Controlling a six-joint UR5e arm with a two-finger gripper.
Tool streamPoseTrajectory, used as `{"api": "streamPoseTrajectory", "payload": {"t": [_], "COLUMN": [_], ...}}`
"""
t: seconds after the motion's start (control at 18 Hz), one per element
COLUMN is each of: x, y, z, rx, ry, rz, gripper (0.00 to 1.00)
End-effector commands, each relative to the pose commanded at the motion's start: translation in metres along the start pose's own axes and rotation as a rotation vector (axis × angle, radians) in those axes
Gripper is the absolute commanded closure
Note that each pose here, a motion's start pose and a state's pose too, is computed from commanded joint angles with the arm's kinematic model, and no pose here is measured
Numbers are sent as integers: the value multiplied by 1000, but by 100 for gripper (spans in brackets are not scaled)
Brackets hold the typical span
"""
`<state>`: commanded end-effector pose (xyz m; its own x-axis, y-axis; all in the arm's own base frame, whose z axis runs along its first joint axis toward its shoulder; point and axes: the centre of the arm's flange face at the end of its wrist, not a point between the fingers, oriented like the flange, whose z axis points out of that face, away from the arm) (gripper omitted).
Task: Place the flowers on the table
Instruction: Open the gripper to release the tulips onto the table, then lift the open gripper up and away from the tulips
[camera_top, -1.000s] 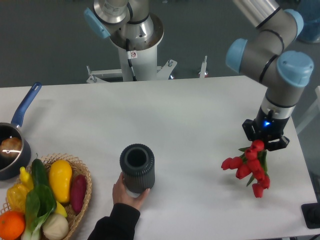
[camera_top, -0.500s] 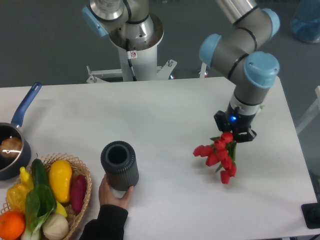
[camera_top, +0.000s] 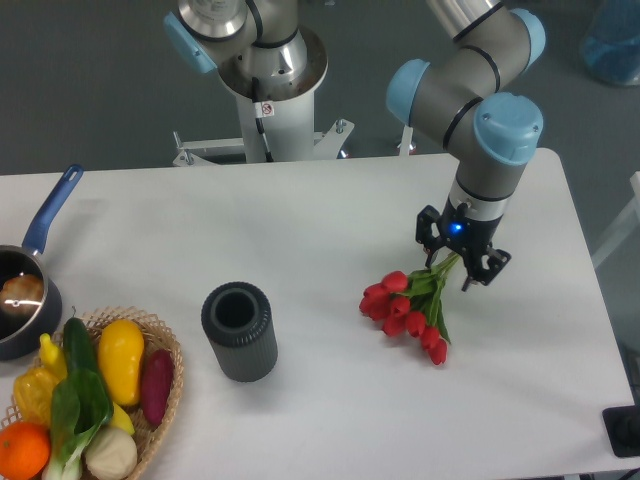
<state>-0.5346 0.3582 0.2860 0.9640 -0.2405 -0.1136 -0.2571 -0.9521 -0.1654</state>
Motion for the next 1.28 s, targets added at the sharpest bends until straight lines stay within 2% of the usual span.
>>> {"api": "streamPoseTrajectory", "payload": {"t": [0.11,0.44,0.67,1.28], "x": [-20,-27,-34,-38], "y": [0,12,28,28], "z": [13,40,37,36], "rx": [-2,-8,-9,-7], "ry": [1,17,10,5], "rz": [-2,-17,-31,-30], "gripper": [0,0,0,0]}}
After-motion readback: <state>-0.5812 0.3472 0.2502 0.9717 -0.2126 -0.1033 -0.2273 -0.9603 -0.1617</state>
